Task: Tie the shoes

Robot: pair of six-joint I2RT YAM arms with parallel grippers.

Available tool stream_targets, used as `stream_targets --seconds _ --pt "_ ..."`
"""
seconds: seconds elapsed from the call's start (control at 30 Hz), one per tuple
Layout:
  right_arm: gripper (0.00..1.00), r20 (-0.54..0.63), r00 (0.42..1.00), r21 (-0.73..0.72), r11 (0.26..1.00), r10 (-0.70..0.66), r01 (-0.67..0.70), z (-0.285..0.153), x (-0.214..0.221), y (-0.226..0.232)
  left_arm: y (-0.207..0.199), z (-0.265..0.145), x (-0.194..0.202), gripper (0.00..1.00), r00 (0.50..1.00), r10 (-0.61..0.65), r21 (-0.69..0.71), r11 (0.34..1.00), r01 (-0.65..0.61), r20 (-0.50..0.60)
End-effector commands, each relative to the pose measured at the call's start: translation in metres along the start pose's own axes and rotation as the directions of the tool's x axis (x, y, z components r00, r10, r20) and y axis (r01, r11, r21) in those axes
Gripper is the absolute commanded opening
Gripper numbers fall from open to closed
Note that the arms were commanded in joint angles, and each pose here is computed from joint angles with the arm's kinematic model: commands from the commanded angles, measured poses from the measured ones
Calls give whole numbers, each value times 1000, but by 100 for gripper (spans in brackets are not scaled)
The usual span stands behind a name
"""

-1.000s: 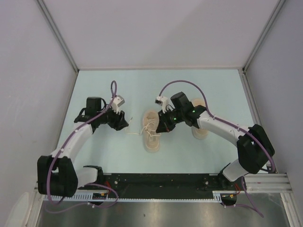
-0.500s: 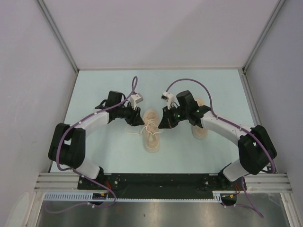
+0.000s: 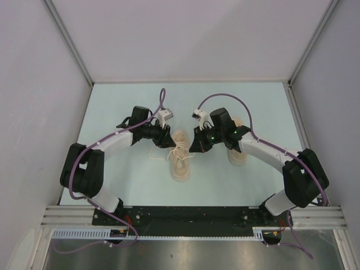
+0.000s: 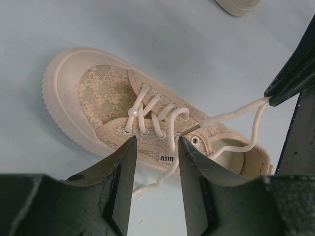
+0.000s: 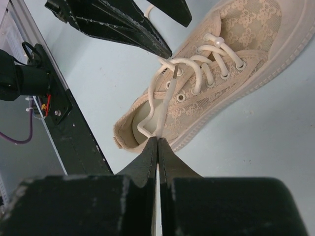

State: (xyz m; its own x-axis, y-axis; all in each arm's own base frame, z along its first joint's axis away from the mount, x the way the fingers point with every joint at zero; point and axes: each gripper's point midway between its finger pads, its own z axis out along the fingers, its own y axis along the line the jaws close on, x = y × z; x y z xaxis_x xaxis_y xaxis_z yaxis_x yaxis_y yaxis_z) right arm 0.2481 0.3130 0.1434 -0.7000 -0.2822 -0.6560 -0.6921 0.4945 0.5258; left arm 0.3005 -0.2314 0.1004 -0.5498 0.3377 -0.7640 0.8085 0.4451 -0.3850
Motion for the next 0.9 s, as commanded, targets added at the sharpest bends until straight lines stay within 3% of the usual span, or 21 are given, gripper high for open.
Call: stream_targets --seconds 0.0,0.87 --pt "0 6 999 18 999 -45 45 4 1 0 -3 0 -27 44 998 34 15 999 -35 61" --pt "0 26 999 0 1000 21 -21 44 3 -21 2 -18 1 43 999 35 30 999 -36 27"
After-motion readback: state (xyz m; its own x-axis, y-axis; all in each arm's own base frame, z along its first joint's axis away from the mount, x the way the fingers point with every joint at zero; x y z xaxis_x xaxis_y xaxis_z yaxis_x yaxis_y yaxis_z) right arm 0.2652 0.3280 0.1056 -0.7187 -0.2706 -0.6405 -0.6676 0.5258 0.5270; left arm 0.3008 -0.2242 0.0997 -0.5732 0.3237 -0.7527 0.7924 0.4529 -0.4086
